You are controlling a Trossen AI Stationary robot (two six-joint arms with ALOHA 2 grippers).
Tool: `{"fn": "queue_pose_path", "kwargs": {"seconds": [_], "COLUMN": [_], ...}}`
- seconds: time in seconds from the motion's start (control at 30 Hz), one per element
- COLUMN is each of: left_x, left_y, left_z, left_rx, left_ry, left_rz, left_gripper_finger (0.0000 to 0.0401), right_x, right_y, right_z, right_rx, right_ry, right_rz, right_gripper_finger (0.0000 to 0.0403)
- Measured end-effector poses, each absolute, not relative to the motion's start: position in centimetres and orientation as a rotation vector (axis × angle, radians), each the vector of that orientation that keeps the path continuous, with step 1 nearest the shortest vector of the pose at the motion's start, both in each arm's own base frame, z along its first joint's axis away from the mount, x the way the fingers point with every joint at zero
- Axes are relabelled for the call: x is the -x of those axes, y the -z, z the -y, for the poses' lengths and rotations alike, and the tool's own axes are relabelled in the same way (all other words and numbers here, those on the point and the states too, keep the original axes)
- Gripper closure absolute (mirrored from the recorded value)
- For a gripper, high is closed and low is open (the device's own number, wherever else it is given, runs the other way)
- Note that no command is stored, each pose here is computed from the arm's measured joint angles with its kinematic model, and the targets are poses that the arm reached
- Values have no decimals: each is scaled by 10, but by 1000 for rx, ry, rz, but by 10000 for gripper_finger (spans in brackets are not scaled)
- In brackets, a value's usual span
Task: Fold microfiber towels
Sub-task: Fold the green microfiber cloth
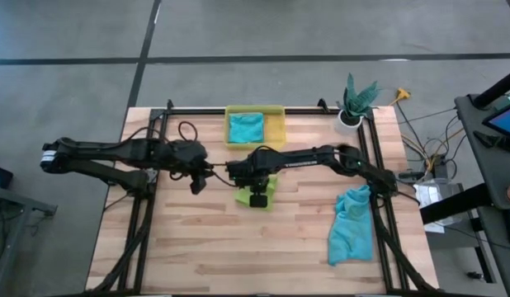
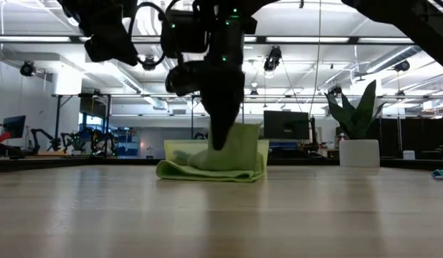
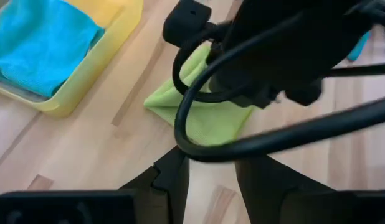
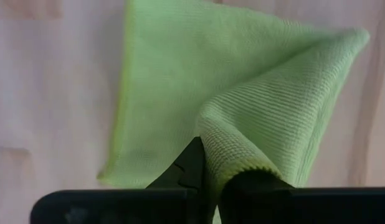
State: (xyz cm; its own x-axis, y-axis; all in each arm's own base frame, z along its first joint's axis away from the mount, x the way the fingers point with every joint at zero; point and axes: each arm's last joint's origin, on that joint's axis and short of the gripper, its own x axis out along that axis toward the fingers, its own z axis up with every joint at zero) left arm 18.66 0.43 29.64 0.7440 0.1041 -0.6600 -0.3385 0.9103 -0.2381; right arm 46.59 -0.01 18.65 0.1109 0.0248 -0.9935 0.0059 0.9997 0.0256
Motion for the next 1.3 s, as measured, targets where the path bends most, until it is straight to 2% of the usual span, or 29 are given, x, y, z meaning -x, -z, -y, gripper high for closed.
{"fn": "queue_pose_path", "kwargs": {"seconds": [0.17, 0.4, 0.6, 0.8, 1.07, 1.2, 1.3], "left_x": [-185, -181, -180, -180, -180, -180, -179], "left_y": [-299, -302, -302, -301, -301, -301, -301], "left_z": [-4, -4, -4, -4, -4, -4, -4], "left_rx": [356, 357, 365, 367, 368, 368, 366], "left_ry": [-239, -229, -235, -239, -239, -239, -244], "left_rz": [-674, -656, -662, -670, -670, -669, -669], "left_gripper_finger": [290, 290, 290, 290, 290, 290, 290], "right_x": [-463, -460, -460, -461, -462, -463, -465], "right_y": [-192, -226, -213, -204, -203, -202, -199], "right_z": [3, 13, 26, 24, 6, -1, -1], "right_rx": [64, 224, 231, 221, 277, 214, 169], "right_ry": [70, 177, 182, 136, -20, -119, -110], "right_rz": [-1476, -1416, -1464, -1470, -1465, -1445, -1421], "right_gripper_finger": [393, 394, 394, 394, 394, 394, 394]}}
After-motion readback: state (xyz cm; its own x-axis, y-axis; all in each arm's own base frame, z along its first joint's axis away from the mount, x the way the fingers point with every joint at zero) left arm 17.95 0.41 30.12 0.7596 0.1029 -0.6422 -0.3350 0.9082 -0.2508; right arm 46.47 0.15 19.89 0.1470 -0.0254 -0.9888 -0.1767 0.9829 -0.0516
